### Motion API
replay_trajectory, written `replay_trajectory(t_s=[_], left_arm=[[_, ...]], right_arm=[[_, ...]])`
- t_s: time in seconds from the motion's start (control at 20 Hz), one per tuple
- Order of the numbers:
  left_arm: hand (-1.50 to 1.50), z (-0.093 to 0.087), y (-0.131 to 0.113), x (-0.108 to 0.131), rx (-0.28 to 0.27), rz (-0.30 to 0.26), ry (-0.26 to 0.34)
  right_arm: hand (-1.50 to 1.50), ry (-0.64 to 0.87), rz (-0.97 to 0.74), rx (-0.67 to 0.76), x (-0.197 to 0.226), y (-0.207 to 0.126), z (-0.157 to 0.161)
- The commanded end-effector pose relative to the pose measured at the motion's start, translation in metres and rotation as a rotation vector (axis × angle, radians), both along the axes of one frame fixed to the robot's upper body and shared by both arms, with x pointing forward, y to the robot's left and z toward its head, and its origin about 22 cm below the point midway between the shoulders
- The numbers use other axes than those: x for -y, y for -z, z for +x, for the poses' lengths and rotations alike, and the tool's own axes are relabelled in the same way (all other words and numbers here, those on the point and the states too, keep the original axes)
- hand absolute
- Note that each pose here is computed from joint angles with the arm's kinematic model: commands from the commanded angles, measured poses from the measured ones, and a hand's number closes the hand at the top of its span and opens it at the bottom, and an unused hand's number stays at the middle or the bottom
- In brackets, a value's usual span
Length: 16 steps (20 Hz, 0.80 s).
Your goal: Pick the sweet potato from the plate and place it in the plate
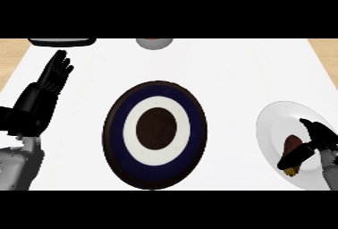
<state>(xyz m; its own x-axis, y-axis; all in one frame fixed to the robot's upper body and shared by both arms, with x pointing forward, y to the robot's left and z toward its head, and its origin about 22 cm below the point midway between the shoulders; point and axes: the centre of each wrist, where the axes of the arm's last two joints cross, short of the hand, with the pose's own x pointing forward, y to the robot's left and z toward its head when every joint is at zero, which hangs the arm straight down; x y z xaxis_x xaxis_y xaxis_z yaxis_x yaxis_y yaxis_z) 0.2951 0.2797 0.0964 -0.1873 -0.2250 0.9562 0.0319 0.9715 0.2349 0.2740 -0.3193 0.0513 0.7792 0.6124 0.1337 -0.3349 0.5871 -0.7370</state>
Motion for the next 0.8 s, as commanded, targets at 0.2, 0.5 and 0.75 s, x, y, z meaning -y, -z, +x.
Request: replay_trajectory(t_s=[0.2,0.5,0.75], left_arm=[[0.0,0.002,-0.009,-0.002,0.004,0.004,-0.008],[0.0,-0.006,0.012,-0.006,-0.01,0.002,0.012],[0.0,-0.004,0.006,0.002,0.0,-0.007,0.004]], right_arm=[[-1.5,0.038,-0.016,-0.126,-0.011,0.038,-0.009],[-1.5,0.014,-0.056,-0.189,0.003,0.054,-0.014],[1.5,-0.007,-0.199,0.09,-0.008,0.047,0.005]])
